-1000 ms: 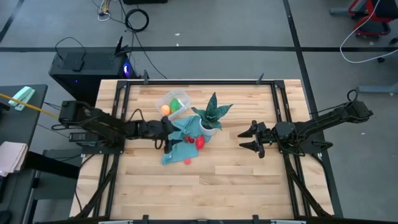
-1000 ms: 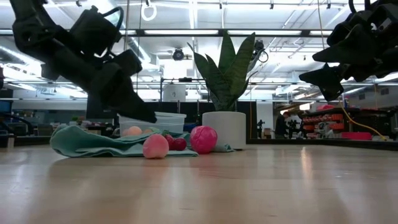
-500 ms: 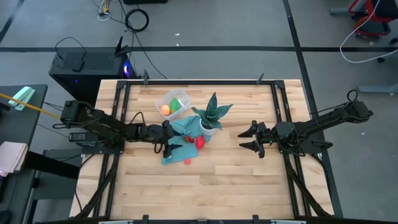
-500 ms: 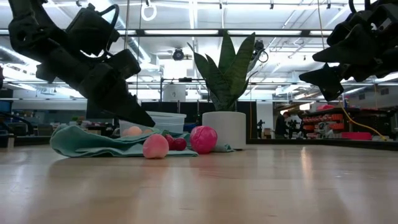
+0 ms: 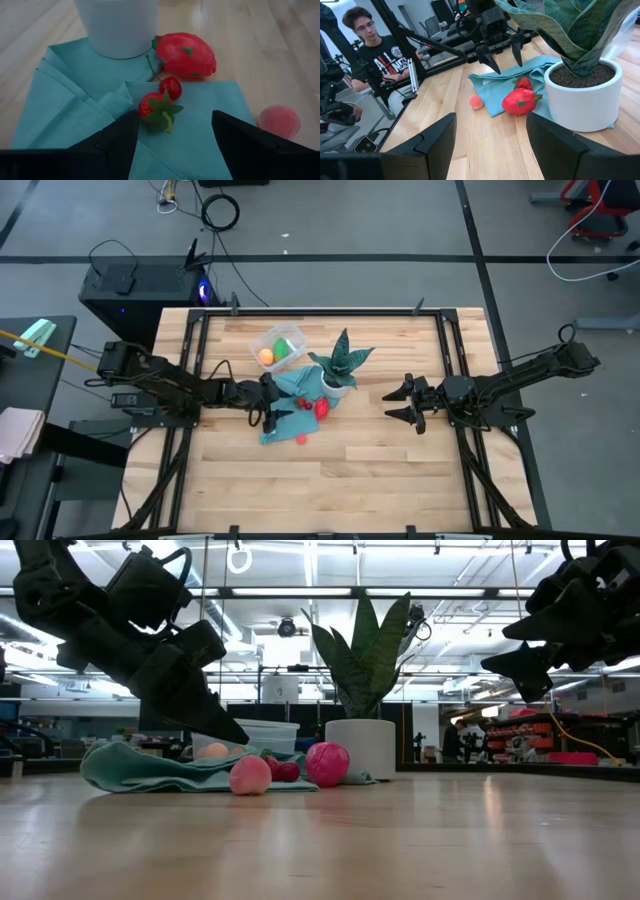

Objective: Pick and placing Produce into tupperware
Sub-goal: Put the strawberry into the transparent bin

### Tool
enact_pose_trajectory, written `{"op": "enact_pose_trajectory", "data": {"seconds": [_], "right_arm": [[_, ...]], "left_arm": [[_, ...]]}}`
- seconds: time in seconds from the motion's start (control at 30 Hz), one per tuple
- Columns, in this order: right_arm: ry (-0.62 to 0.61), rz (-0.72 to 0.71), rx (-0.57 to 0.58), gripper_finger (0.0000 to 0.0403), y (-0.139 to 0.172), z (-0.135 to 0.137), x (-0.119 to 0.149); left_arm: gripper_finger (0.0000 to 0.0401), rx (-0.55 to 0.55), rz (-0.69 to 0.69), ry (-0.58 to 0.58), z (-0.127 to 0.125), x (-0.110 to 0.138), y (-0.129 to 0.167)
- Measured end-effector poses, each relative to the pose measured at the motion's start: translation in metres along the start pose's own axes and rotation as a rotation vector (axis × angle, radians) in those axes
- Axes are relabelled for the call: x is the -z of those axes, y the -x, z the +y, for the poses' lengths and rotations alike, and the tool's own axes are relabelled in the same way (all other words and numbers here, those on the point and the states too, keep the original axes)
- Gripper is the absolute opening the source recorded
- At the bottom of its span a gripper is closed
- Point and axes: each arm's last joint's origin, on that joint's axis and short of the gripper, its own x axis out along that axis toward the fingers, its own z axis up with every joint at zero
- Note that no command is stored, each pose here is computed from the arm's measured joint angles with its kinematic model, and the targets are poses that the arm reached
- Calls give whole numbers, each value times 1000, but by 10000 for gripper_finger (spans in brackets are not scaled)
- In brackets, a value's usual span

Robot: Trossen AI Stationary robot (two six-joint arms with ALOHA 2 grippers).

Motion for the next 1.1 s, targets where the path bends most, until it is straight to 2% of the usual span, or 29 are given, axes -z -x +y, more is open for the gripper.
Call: {"op": "enact_pose_trajectory", "data": {"seconds": [0.27, 0.57, 0.83, 1.1], "right_arm": [[0, 0, 0, 246, 0, 0, 0], [0, 0, 0, 246, 0, 0, 0], [0, 0, -1, 246, 0, 0, 0], [0, -2, -1, 246, 0, 0, 0]], "left_arm": [[221, 0, 0, 1, 0, 0, 0], [222, 0, 1, 1, 0, 1, -2], [219, -8, 44, -4, 0, 18, -19], [204, -5, 28, -4, -1, 15, -24]]}}
